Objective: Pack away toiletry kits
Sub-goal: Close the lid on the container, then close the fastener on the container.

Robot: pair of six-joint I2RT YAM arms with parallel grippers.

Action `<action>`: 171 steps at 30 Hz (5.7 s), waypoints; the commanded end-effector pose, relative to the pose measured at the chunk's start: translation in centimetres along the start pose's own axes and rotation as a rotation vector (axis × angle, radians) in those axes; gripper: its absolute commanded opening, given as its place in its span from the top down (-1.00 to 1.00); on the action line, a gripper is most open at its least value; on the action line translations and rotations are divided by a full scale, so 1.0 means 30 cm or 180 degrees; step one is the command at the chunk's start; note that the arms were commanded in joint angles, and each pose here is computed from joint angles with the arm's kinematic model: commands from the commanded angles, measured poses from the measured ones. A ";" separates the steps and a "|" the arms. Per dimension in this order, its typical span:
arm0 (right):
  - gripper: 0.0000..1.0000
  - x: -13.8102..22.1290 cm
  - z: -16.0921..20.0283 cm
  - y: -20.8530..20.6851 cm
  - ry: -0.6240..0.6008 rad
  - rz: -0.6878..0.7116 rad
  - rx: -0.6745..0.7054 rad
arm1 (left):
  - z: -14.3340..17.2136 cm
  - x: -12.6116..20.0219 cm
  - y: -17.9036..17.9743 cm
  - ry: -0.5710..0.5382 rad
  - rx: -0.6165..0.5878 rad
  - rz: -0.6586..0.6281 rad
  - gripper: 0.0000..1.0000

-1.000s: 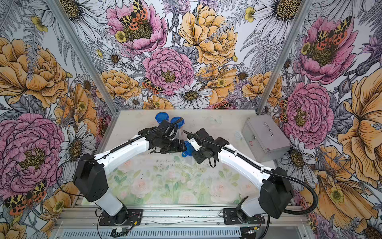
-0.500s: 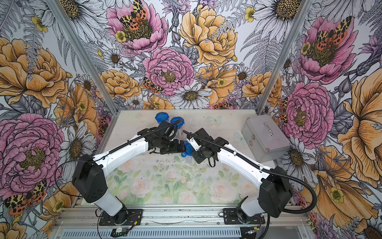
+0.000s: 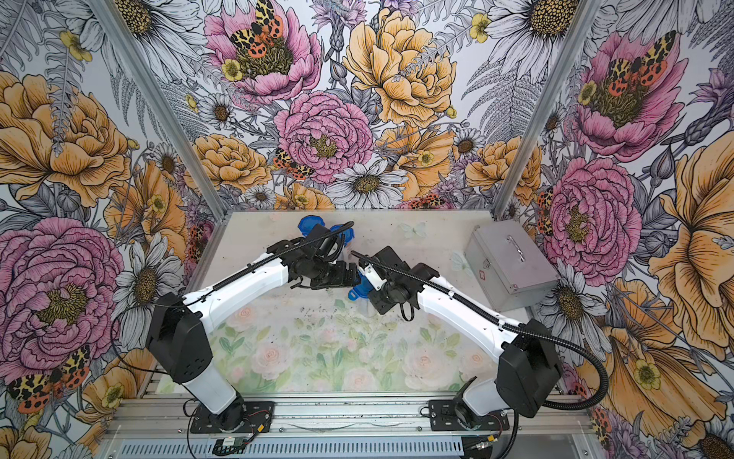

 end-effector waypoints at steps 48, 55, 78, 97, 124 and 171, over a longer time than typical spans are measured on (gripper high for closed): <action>0.34 0.008 0.025 0.000 0.0045 -0.0055 0.0136 | 0.026 0.034 -0.027 -0.0006 -0.0109 -0.0046 -0.89; 0.20 0.010 0.034 -0.007 0.0042 -0.0017 0.0128 | -0.003 0.039 -0.040 -0.0050 -0.0140 -0.0038 -0.88; -0.18 0.176 0.019 -0.001 -0.0317 -0.0457 -0.1124 | -0.128 0.116 -0.064 -0.0214 -0.0970 -0.0269 -0.76; 0.23 0.131 0.023 0.021 0.0264 -0.0980 -0.2465 | -0.147 0.012 -0.116 0.0036 -0.1743 -0.0166 -0.48; 0.23 0.015 -0.020 -0.046 0.0293 -0.1006 -0.2672 | -0.086 -0.038 -0.144 0.0255 -0.1878 0.0058 -0.29; 0.32 -0.029 -0.047 -0.049 0.0192 -0.1152 -0.2665 | 0.010 -0.100 -0.156 0.0578 -0.1476 0.0388 -0.17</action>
Point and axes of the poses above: each gripper's point midway between its finger pads, its own x axis back along the fingers, its own y axis along the line the jaws close on, z = x × y, the point moved 4 cm from there along x, back along the fingers, and after that the axes turned 15 degrees about -x, right-handed, at the moved point
